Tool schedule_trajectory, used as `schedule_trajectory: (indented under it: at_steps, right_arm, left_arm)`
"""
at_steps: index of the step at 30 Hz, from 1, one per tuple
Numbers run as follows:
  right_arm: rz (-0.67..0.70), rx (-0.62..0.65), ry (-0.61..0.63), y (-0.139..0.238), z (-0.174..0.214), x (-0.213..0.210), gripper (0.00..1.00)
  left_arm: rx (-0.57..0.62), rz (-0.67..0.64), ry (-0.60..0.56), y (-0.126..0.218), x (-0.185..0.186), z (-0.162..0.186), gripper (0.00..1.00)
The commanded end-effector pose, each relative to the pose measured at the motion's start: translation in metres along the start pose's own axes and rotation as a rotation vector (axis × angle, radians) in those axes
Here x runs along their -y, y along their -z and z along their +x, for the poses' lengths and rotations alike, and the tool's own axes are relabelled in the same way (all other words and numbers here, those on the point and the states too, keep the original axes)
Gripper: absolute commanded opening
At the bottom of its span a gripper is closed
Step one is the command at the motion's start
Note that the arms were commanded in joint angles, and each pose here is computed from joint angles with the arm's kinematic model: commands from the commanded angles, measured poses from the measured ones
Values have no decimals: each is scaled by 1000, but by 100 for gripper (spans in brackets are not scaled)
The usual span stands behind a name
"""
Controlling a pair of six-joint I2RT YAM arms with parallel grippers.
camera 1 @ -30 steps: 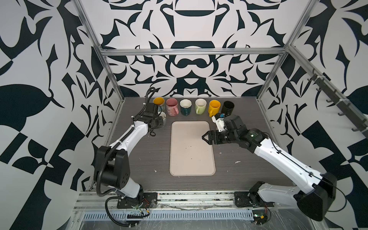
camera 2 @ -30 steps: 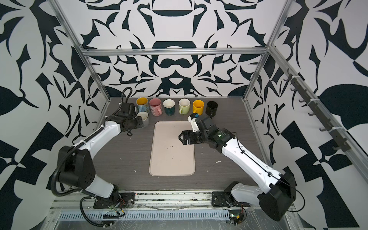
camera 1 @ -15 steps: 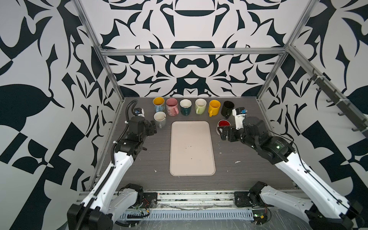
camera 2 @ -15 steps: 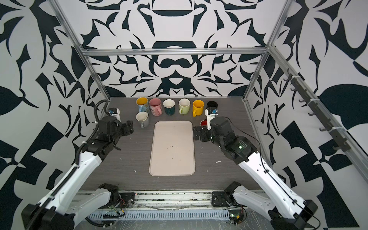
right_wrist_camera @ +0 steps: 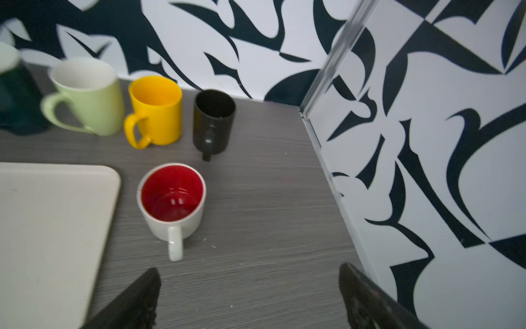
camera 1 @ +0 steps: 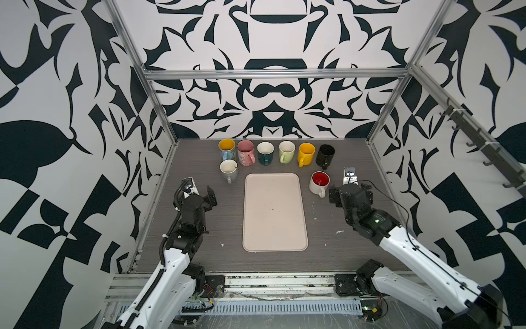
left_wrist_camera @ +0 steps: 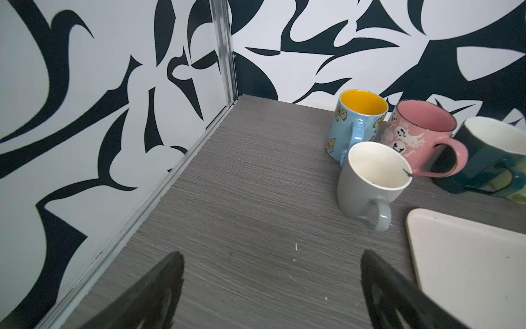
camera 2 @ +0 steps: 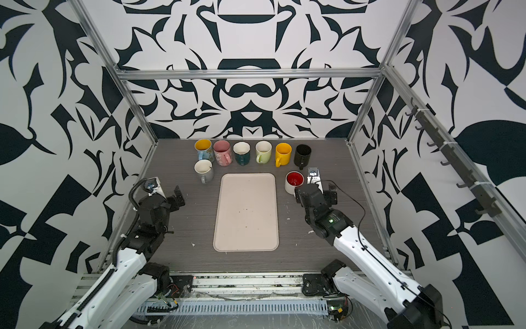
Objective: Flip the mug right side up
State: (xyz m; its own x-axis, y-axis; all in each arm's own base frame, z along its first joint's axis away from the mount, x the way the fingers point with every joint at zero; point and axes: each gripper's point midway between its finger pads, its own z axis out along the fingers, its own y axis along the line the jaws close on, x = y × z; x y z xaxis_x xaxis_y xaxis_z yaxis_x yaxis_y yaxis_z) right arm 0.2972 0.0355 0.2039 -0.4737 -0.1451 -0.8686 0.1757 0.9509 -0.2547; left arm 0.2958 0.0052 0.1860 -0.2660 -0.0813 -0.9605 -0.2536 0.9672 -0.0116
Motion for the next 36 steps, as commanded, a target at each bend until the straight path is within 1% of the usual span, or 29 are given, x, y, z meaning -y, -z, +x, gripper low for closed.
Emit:
schedule_trajectory:
  at_steps: [1, 3, 7, 10, 12, 16, 17, 19, 23, 24, 26, 28, 29, 32, 36]
  right_arm:
    - [87, 132, -78, -18, -16, 17, 99]
    - [97, 124, -98, -33, -2, 20, 99]
    - [118, 98, -95, -56, 20, 20, 99]
    - [123, 99, -72, -70, 29, 14, 99]
    - [124, 96, -55, -80, 36, 9, 99]
    - [103, 110, -60, -94, 47, -2, 100]
    - [94, 115, -63, -96, 49, -5, 99]
    - [98, 132, -58, -101, 48, -7, 100]
    - [89, 143, -26, -108, 43, -12, 100]
    - [87, 149, -20, -110, 45, -13, 100]
    - [91, 169, -17, -113, 48, -14, 100]
    - [92, 187, -10, -115, 46, -15, 100]
    - [88, 168, -14, -116, 49, -15, 100]
    - [71, 165, -47, -118, 51, -10, 100]
    - [29, 142, -123, -124, 61, -1, 100]
  left_arm:
    - [170, -41, -20, -3, -7, -12, 100]
    - [211, -30, -38, -4, -6, -7, 100]
    - [172, -21, -77, -13, -1, 6, 100]
    - [148, 2, -118, -23, 7, 15, 100]
    - [151, -18, -126, -32, 6, 22, 100]
    - [146, -30, -133, -49, 6, 33, 100]
    - [164, -23, -135, -52, 9, 29, 100]
    - [153, -1, -156, -61, 14, 35, 100]
    - [128, 33, -130, -81, 15, 49, 99]
    - [143, 31, -130, -84, 15, 50, 99]
    - [174, 28, -107, -81, 10, 50, 99]
    - [166, 20, -67, -80, 2, 57, 100]
    - [160, 12, -61, -83, 0, 56, 100]
    - [130, 42, -82, -91, 7, 56, 99]
    - [68, 38, -76, -102, 5, 58, 100]
